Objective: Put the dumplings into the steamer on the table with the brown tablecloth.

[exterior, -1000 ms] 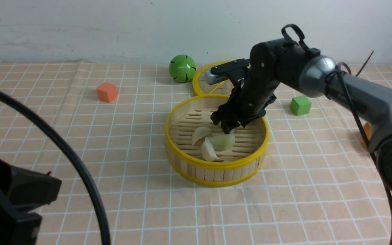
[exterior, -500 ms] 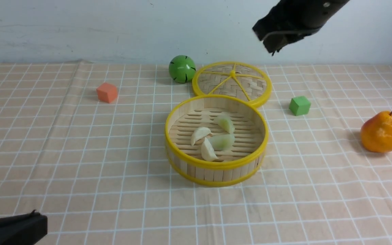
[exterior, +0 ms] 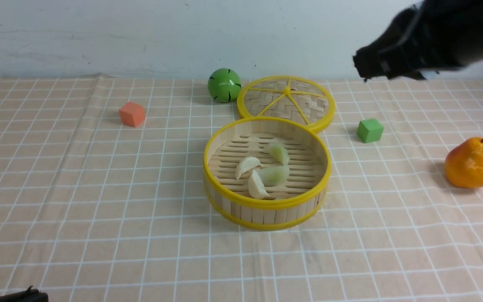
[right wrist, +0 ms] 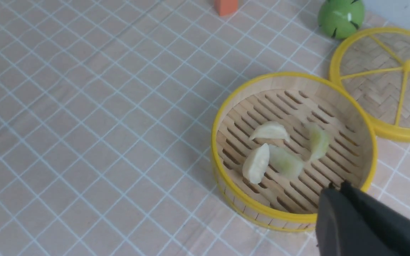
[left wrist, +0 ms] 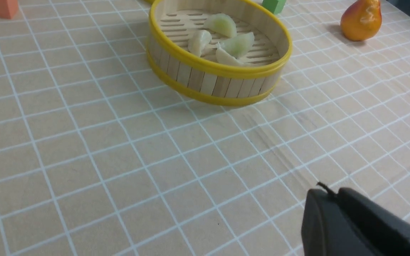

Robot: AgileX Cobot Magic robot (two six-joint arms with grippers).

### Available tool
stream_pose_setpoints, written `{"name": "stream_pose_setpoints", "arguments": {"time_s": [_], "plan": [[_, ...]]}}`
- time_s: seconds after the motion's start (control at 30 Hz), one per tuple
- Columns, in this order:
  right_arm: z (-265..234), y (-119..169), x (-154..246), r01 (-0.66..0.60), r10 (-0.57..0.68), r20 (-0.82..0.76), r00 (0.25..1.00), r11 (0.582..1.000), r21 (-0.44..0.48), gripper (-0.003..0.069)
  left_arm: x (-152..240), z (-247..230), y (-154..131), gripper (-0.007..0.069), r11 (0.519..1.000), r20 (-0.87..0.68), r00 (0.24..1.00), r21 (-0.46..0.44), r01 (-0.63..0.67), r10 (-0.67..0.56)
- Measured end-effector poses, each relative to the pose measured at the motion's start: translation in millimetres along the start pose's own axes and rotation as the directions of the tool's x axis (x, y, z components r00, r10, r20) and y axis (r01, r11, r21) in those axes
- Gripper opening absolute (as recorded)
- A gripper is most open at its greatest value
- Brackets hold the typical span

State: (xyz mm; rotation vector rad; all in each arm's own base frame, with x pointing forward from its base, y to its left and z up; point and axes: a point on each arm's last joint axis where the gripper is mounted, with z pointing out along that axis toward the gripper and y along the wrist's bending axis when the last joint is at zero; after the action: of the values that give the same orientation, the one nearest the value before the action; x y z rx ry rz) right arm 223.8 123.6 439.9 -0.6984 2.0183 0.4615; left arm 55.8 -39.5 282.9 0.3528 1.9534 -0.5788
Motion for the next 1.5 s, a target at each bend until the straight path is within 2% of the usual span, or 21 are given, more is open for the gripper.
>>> {"name": "stream_pose_setpoints", "arguments": {"time_s": [0.1, 0.2, 0.5, 0.77, 1.07, 1.17, 1.27, 1.33, 1.43, 1.5], "plan": [[-15.8, 4.2, 17.4, 0.001, -0.002, 0.06, 0.998, 1.0, 0.027, -0.0006, 0.6, 0.0, 0.2, 0.0038, 1.0, -0.007, 1.0, -0.002, 0.001, -0.001], [-53.7, 15.4, 49.2, 0.003, -0.014, 0.18, 0.984, 0.998, 0.065, -0.0005, 1.1, -0.2, 0.3, 0.0038, 1.0, -0.011, 1.0, -0.003, 0.001, -0.001], [-101.8, 32.8, 109.8, 0.018, -0.049, 0.309, 0.95, 0.995, 0.103, -0.0001, 1.2, -0.2, 0.3, 0.0038, 1.0, -0.012, 1.0, -0.004, 0.001, -0.001], [-126.6, 43.9, 131.2, 0.043, -0.07, 0.328, 0.942, 0.995, 0.09, 0.0007, 1.2, -0.2, 0.3, 0.0046, 1.0, -0.012, 1.0, -0.004, 0.001, -0.001], [-126.4, 45.8, 136.2, 0.05, -0.068, 0.286, 0.956, 0.996, 0.072, 0.0011, 1.2, -0.2, 0.3, 0.0057, 1.0, -0.012, 1.0, -0.004, 0.001, -0.001], [-126.4, 45.5, 136.3, 0.052, -0.071, 0.285, 0.956, 0.996, 0.076, -0.0008, 1.2, -0.2, 0.3, 0.0058, 1.0, -0.012, 1.0, -0.004, 0.001, -0.001], [-122.5, 42.6, 138.8, 0.057, -0.085, 0.289, 0.954, 0.993, 0.102, -0.002, 1.2, -0.2, 0.3, 0.0062, 1.0, -0.012, 1.0, -0.004, 0.001, -0.001], [-111.2, 35.3, 152.2, 0.039, -0.09, 0.321, 0.943, 0.986, 0.164, -0.002, 1.2, -0.2, 0.3, 0.0067, 1.0, -0.012, 1.0, -0.004, 0.001, -0.001], [-95.0, 22.6, 185.7, -0.074, -0.038, 0.392, 0.919, 0.961, 0.266, -0.002, 1.2, -0.2, 0.3, 0.0069, 1.0, -0.012, 1.0, -0.004, 0.001, -0.001], [-90.4, 18.5, 199.0, -0.127, -0.008, 0.416, 0.909, 0.946, 0.297, -0.002, 1.2, -0.2, 0.3, 0.0071, 1.0, -0.012, 1.0, -0.004, 0.001, -0.001]]}}
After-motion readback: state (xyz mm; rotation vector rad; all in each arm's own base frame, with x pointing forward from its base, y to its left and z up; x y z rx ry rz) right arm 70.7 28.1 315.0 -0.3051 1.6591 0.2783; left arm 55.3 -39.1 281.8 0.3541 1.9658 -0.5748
